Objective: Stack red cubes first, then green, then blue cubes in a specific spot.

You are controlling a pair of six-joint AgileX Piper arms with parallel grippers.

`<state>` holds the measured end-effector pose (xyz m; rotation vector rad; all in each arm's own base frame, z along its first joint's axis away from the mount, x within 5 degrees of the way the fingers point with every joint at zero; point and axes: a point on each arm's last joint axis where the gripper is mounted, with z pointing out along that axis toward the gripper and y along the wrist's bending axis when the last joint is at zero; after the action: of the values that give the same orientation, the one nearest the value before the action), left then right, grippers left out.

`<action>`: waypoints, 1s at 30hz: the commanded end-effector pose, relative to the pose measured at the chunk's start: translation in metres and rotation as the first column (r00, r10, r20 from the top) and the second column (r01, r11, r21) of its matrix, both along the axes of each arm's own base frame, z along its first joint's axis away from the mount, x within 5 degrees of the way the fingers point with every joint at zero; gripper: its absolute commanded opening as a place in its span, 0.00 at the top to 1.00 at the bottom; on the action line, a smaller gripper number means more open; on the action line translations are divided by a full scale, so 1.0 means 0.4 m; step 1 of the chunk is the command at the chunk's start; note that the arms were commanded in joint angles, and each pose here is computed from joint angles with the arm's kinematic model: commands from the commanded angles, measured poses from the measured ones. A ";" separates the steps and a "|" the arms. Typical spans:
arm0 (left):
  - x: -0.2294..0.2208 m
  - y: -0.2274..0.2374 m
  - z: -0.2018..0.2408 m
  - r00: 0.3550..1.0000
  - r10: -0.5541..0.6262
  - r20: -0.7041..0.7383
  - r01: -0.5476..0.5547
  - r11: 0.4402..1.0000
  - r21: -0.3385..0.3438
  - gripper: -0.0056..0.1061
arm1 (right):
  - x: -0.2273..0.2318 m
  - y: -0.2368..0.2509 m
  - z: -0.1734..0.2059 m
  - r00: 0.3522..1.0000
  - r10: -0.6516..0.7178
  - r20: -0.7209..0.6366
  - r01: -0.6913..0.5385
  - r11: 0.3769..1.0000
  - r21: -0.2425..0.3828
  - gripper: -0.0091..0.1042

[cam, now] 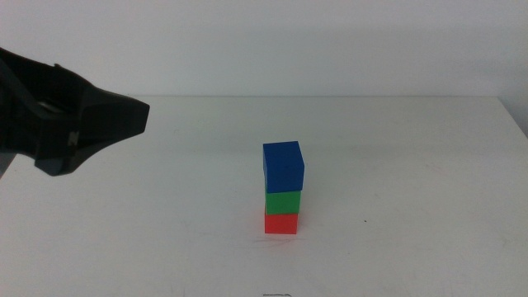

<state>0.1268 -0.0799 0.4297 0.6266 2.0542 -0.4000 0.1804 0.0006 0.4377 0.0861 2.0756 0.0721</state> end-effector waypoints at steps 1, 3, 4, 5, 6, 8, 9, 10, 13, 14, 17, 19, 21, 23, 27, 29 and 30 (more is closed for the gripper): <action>0.001 -0.002 0.036 0.997 0.008 0.075 -0.003 0.998 -0.065 0.13 | -0.009 -0.004 0.036 0.996 -0.003 0.093 0.005 1.000 -0.025 0.15; 0.001 -0.002 0.036 0.997 0.008 0.075 -0.003 0.998 -0.065 0.13 | -0.010 -0.004 0.034 0.996 -0.002 0.084 0.005 1.000 -0.025 0.15; 0.001 -0.002 0.036 0.997 0.008 0.075 -0.003 0.998 -0.065 0.13 | -0.010 -0.004 0.034 0.997 -0.002 0.083 0.004 1.000 -0.025 0.15; 0.001 -0.002 0.036 0.997 0.008 0.075 -0.003 0.998 -0.065 0.13 | -0.010 -0.004 0.034 0.996 -0.002 0.084 0.005 1.000 -0.025 0.15; 0.001 -0.002 0.036 0.997 0.008 0.075 -0.003 0.998 -0.065 0.13 | -0.010 -0.004 0.034 0.996 -0.002 0.084 0.005 1.000 -0.025 0.15; -0.004 0.015 0.038 0.992 0.041 0.117 -0.038 0.999 -0.030 0.13 | -0.010 -0.004 0.034 0.996 -0.002 0.084 0.005 1.000 -0.025 0.15; -0.008 0.023 0.036 0.989 0.061 0.137 -0.057 0.998 -0.028 0.13 | -0.010 -0.004 0.034 0.996 -0.002 0.084 0.005 1.000 -0.025 0.15; -0.012 0.034 0.033 0.980 0.096 0.172 -0.092 0.995 -0.035 0.13 | -0.010 -0.005 0.034 0.997 -0.004 0.083 0.006 1.000 -0.029 0.15; -0.014 0.068 0.016 0.932 0.215 0.293 -0.201 0.977 -0.077 0.13 | -0.010 -0.005 0.034 0.996 -0.004 0.084 0.006 1.000 -0.029 0.15; -0.017 0.076 0.006 0.912 0.244 0.329 -0.224 0.970 -0.100 0.13 | -0.010 -0.005 0.034 0.996 -0.004 0.084 0.006 1.000 -0.029 0.15; -0.032 0.106 -0.022 0.861 0.320 0.395 -0.283 0.947 -0.150 0.13 | -0.010 -0.005 0.034 0.996 -0.004 0.084 0.006 1.000 -0.029 0.15; -0.046 0.129 -0.044 0.842 0.378 0.384 -0.338 0.926 -0.170 0.13 | -0.010 -0.005 0.034 0.996 -0.004 0.084 0.006 1.000 -0.029 0.15; -0.054 0.150 -0.060 0.821 0.442 0.361 -0.397 0.897 -0.194 0.13 | -0.010 -0.005 0.034 0.996 -0.004 0.084 0.006 1.000 -0.029 0.15; -0.060 0.167 -0.076 0.800 0.508 0.320 -0.453 0.861 -0.233 0.13 | -0.010 -0.005 0.034 0.996 -0.004 0.084 0.006 1.000 -0.030 0.15; -0.070 0.191 -0.091 0.758 0.562 0.331 -0.522 0.827 -0.211 0.13 | -0.010 -0.005 0.034 0.996 -0.003 0.084 0.006 1.000 -0.029 0.15; -0.077 0.198 -0.096 0.745 0.569 0.349 -0.538 0.821 -0.191 0.13 | -0.010 -0.005 0.034 0.996 -0.003 0.084 0.006 1.000 -0.029 0.15; -0.079 0.200 -0.097 0.741 0.574 0.349 -0.543 0.817 -0.193 0.13 | -0.010 -0.005 0.034 0.996 -0.003 0.084 0.006 1.000 -0.029 0.15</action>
<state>0.0967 0.0010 0.3759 -0.0051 1.8269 0.0224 0.1797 0.0005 0.4365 0.0818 2.0915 0.0660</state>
